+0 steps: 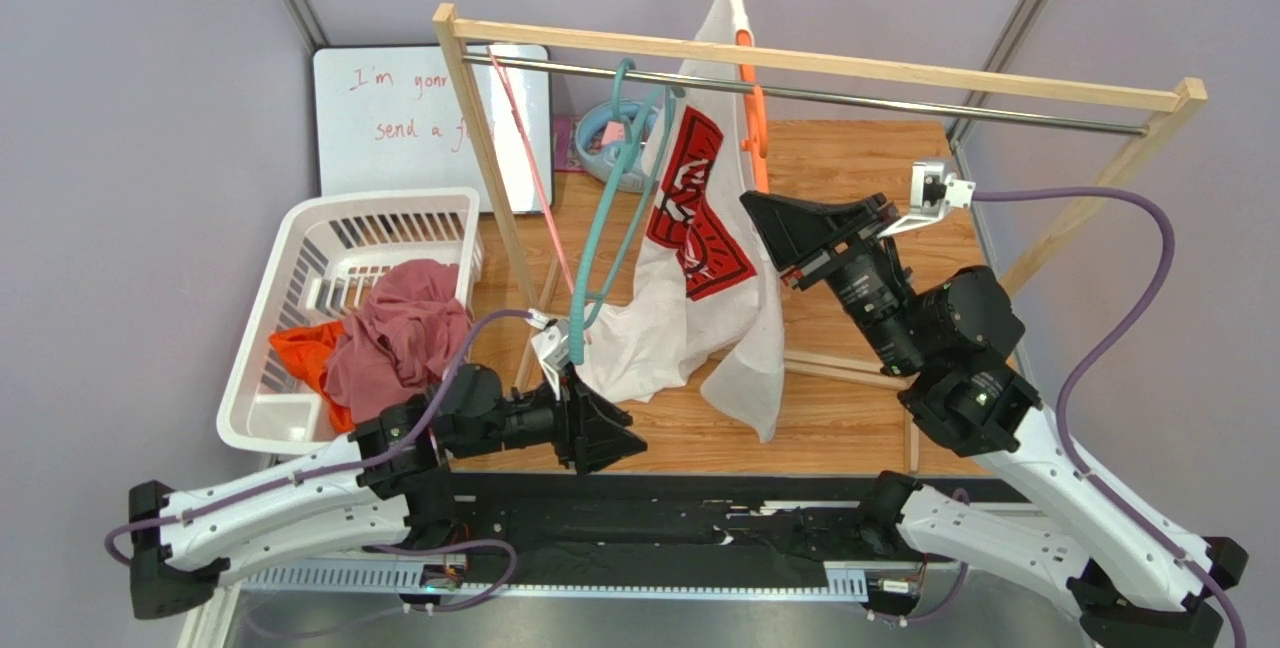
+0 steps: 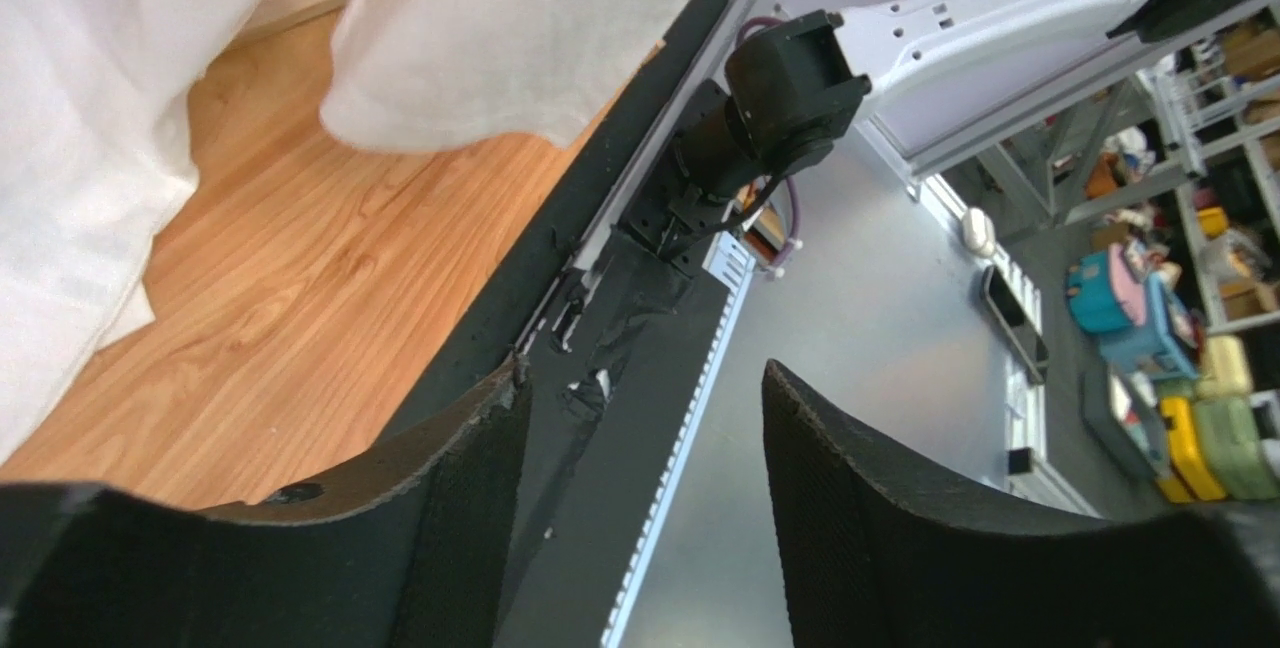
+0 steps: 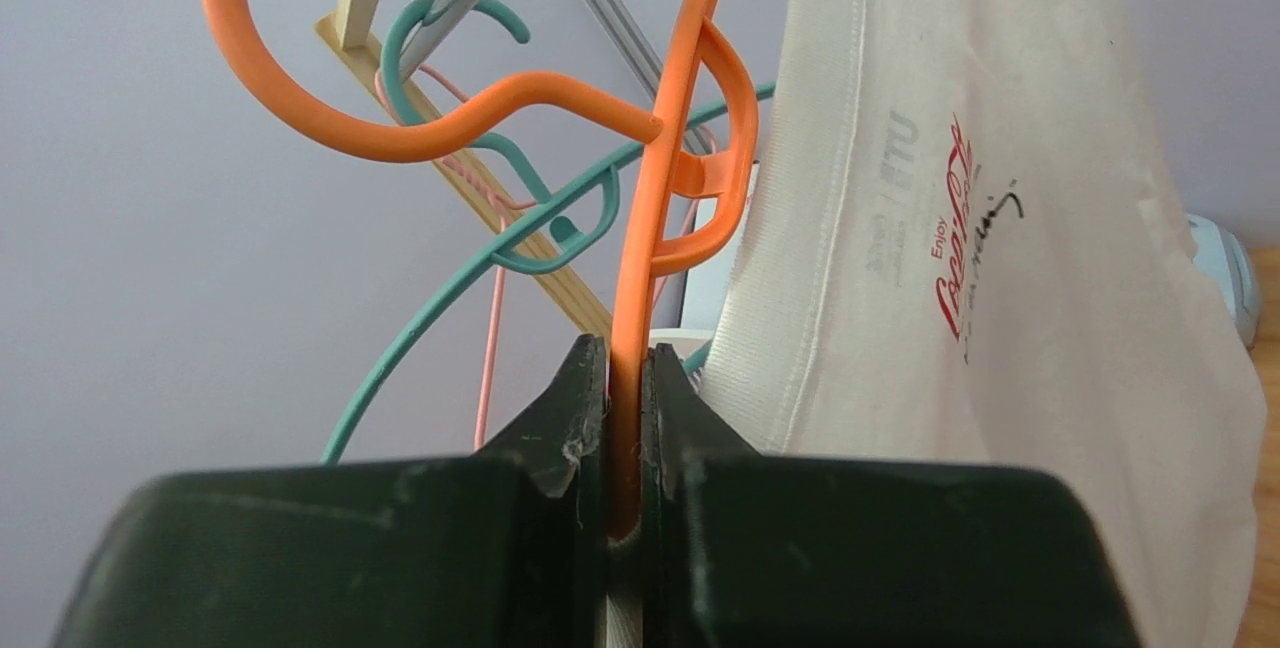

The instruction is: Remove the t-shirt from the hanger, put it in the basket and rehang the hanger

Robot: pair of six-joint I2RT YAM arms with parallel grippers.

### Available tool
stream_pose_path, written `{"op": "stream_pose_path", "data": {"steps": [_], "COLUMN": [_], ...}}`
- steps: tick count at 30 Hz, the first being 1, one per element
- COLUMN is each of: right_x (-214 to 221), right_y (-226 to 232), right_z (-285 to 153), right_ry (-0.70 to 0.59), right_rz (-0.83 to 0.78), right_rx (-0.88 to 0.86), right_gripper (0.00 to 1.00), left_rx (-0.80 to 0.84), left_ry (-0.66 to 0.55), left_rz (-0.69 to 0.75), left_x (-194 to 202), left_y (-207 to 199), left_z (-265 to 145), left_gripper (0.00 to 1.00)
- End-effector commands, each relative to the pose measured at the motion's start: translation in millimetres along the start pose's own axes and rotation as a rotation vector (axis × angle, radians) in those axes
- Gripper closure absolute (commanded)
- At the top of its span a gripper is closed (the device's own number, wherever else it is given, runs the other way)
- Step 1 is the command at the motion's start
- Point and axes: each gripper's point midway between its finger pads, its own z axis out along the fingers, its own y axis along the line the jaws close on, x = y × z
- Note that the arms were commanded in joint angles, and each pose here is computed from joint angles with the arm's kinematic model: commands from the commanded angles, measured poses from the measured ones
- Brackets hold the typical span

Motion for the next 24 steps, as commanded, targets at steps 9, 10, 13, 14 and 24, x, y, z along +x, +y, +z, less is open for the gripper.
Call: {"op": "stream_pose_path", "data": {"steps": [9, 10, 13, 14, 24], "right_x": [-13, -12, -11, -10, -3], "right_y": [-72, -76, -81, -81, -71], "right_z": [-74, -76, -79, -79, -73], "right_ry": [-0.116, -0.127, -0.142, -0.144, -0.099], "right_rz": [0.325, 0.356, 0.392, 0.416, 0.504], "right_rx": [0.386, 0.404, 0.433, 0.435, 0.414], "right_gripper": [1.00, 1.00, 1.00, 1.00, 1.00], "left_rx": [0.023, -0.021, -0.057, -0.064, 0.046], "left_ry": [-0.279, -0.263, -0.224, -0.222, -0.220], "left_rz": [0.316, 0.348, 0.460, 0.484, 0.597], "left_x": [-41, -35, -33, -33, -29], "left_y": [-70, -64, -73, -76, -111], "left_z": [38, 54, 85, 91, 141], "left_gripper": [0.06, 0.04, 0.01, 0.01, 0.01]}}
